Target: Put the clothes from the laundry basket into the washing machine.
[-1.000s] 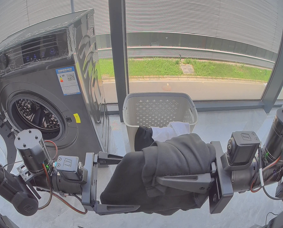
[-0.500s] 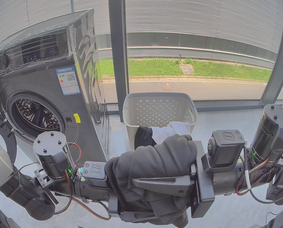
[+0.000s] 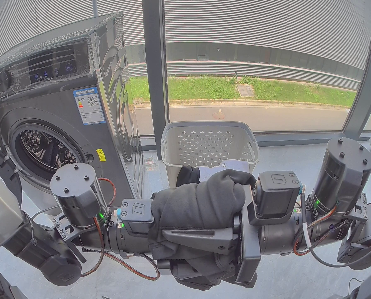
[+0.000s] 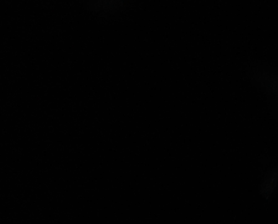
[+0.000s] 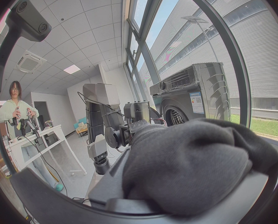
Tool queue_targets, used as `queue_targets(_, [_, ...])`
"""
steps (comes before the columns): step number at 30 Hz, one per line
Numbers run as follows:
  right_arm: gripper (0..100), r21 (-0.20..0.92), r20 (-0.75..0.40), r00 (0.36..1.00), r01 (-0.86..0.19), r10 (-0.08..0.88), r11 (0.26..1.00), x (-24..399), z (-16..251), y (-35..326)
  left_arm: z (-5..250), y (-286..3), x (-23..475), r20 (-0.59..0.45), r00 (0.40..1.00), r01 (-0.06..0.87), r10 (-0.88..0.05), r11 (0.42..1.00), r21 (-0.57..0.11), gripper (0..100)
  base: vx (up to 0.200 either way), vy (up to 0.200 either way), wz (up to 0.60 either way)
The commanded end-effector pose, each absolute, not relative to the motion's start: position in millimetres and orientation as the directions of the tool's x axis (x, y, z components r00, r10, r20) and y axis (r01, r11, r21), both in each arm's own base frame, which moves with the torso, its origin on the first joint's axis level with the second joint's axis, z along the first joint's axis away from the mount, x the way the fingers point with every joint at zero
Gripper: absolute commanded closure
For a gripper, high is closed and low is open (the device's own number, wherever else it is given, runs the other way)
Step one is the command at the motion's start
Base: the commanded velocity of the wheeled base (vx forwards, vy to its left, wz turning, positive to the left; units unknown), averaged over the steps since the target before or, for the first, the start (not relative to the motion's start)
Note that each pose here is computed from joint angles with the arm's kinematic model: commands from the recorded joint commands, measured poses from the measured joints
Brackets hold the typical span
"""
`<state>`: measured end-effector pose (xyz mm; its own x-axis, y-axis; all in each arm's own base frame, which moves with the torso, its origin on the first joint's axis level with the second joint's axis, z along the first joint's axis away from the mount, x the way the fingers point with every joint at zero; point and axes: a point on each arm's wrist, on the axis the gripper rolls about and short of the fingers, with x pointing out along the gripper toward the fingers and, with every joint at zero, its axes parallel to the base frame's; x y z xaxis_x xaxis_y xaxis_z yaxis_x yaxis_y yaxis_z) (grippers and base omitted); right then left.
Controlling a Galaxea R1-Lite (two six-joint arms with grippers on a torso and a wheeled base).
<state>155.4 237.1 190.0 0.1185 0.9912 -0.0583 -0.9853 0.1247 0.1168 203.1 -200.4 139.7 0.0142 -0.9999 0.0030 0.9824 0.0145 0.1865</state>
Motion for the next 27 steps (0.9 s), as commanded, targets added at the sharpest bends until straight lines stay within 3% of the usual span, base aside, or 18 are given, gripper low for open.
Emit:
queue_targets(1, [100,0.121,-0.066,0.112,-0.985,0.992,0.119,155.7,187.8,239.9,133.2,-202.4,201.7,-0.014,0.008,0.986,-1.0,0.005,0.167,100,0.0,0.0,0.0])
queue_targets(17, [100,0.107,-0.044,0.114,-0.987,0.992,0.118,157.6,194.3,239.6,137.9,-199.4,203.1,-0.003,0.025,0.984,-1.0,0.024,0.178,100,0.0,0.0,0.0])
queue_targets(18, [0,0.109,-0.043,0.119,-0.986,0.992,0.123,158.7,194.7,239.6,137.6,-198.9,203.2,-0.004,0.026,0.984,-1.0,0.025,0.177,100,0.0,0.0,0.0])
queue_targets(23, [0,0.132,-0.073,0.163,-0.976,0.984,0.172,159.2,186.6,222.1,138.6,-194.9,205.9,-0.002,0.044,0.983,-0.999,0.043,0.179,100,0.0,0.0,0.0])
queue_targets(27, [0,0.174,-0.151,0.252,-0.945,0.956,0.276,146.3,163.1,168.8,141.8,-182.5,211.9,0.004,0.093,0.978,-0.996,0.093,0.186,100,0.0,0.0,0.0])
